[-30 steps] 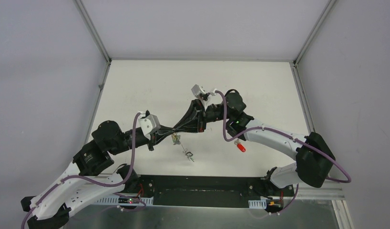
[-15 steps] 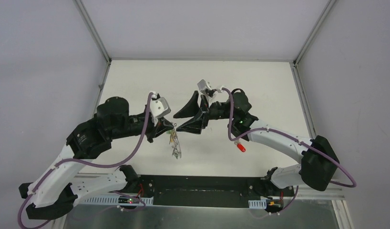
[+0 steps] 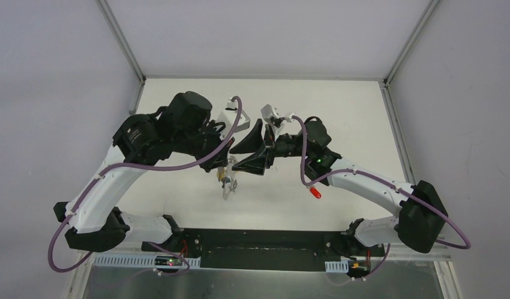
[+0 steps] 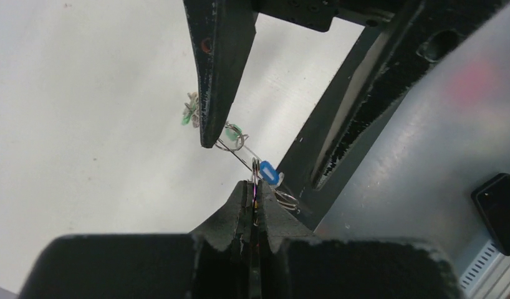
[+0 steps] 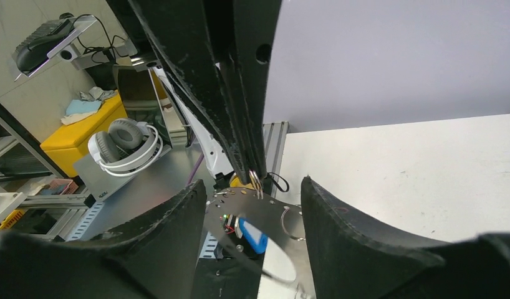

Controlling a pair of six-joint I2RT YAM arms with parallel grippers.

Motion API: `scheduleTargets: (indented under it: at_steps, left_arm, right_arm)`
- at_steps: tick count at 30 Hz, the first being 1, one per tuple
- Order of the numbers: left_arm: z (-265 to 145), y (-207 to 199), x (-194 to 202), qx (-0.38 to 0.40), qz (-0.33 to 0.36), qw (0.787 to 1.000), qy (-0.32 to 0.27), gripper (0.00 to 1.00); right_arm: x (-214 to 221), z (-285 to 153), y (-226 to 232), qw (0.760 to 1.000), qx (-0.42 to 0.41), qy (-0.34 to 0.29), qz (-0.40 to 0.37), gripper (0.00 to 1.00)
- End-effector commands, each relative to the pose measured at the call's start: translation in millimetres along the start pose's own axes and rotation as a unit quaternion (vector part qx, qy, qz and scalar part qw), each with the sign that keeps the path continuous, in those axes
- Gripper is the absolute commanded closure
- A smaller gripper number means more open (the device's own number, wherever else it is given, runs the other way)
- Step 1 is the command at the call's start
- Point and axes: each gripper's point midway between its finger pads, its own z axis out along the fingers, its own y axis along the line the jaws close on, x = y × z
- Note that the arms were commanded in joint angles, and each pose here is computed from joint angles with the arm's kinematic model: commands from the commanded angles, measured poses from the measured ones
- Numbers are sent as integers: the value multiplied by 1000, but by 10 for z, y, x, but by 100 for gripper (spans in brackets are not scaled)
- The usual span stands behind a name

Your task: Put the keys on the keyring

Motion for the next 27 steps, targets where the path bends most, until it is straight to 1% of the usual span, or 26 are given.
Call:
scheduleTargets:
  at_steps: [1, 7, 12, 15, 18, 23, 25, 26, 27]
  left_arm:
    - [-136, 16, 147, -18, -23, 997, 67, 100]
    - [-168, -15, 161, -8, -24, 993, 115, 100]
    - [-155, 19, 239, -11, -13, 988, 150, 100]
    - [-153, 43, 266, -15, -10, 987, 162, 100]
    - [-168, 46, 262, -14, -2, 987, 159, 100]
    - [-190, 62, 261, -16, 7, 988, 156, 100]
    - [-192, 60, 268, -14, 12, 988, 156, 100]
    - [-198, 59, 267, -13, 13, 988, 155, 100]
    - [-198, 60, 269, -13, 14, 988, 156, 100]
  right_arm:
    - [-101, -39, 49, 1000, 1, -13, -23, 41]
    - [-68, -5, 15, 1000, -3, -10, -10, 50]
    - [-45, 51, 30, 1000, -25, -11, 10, 68]
    - [-26, 62, 19, 999, -28, -11, 14, 74]
    - [-8, 58, 12, 999, -27, -10, 13, 79]
    - [16, 60, 1, 999, -28, -8, 14, 81]
    - [24, 62, -3, 999, -28, -7, 13, 80]
    - [18, 61, -1, 1000, -28, -7, 11, 78]
    - [7, 59, 4, 1000, -28, -8, 9, 70]
